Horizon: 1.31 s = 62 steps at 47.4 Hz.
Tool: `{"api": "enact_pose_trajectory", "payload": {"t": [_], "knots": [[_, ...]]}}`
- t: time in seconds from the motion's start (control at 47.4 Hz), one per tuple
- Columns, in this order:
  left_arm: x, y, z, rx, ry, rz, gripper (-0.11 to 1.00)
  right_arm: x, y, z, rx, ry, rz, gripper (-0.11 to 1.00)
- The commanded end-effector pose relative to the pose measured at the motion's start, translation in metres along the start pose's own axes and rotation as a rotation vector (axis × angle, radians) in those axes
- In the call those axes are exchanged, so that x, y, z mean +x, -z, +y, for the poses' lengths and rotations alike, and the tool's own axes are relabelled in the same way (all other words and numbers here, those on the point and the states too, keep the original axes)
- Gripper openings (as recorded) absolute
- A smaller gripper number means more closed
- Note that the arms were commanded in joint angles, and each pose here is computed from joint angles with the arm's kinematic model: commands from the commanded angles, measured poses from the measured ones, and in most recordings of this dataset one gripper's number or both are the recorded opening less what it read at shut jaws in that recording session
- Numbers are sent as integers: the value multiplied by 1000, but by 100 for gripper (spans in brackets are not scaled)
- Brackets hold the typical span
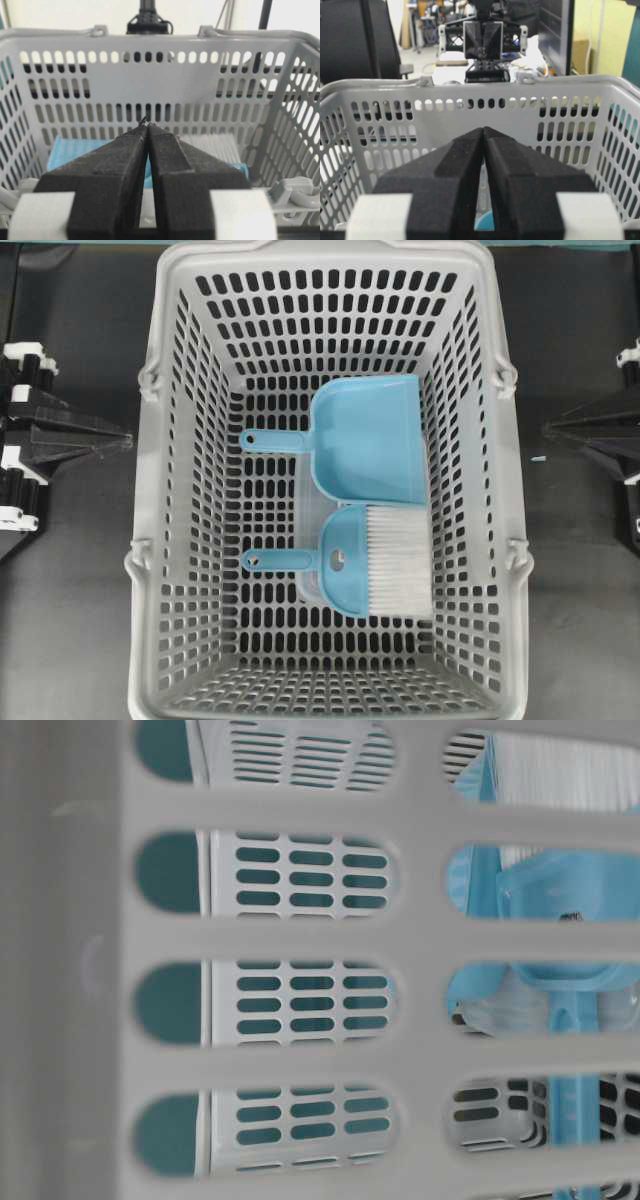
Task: Pick up the hand brush from the shopping basket with the left arm.
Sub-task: 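Move the left gripper over the basket toward the blue brush handle, then lower the open left gripper and close it on the brush handle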
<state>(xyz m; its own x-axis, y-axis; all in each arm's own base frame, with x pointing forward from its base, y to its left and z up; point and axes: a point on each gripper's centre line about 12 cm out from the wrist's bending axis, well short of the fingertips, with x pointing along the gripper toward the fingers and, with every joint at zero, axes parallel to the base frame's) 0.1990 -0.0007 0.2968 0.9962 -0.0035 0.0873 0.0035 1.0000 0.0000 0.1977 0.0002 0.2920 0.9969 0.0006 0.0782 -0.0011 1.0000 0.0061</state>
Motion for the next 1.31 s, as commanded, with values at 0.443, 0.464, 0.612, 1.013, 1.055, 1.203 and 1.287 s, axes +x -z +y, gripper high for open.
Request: {"api": "enact_pose_trajectory", "payload": {"t": [0.443, 0.464, 0.612, 1.013, 1.055, 1.203, 1.287], "knots": [[46, -55, 1, 40, -5, 345, 0, 5, 0, -4, 10, 22, 144, 0], [48, -58, 1, 40, -2, 357, 0, 5, 1, -4, 12, 22, 153, 0], [71, -67, -3, 51, 11, 464, 0, 4, 1, -4, 11, 22, 192, 0], [133, -58, -24, 56, 60, 794, 1, -4, -13, -4, 9, 21, 136, 69], [139, -56, -26, 57, 63, 815, 1, -5, -14, -4, 9, 22, 132, 72], [159, -45, -31, 37, 59, 893, 29, -6, -15, -4, 12, 21, 127, 71], [171, -34, -37, 5, 48, 944, 56, -6, -15, -4, 10, 21, 127, 71]]}}
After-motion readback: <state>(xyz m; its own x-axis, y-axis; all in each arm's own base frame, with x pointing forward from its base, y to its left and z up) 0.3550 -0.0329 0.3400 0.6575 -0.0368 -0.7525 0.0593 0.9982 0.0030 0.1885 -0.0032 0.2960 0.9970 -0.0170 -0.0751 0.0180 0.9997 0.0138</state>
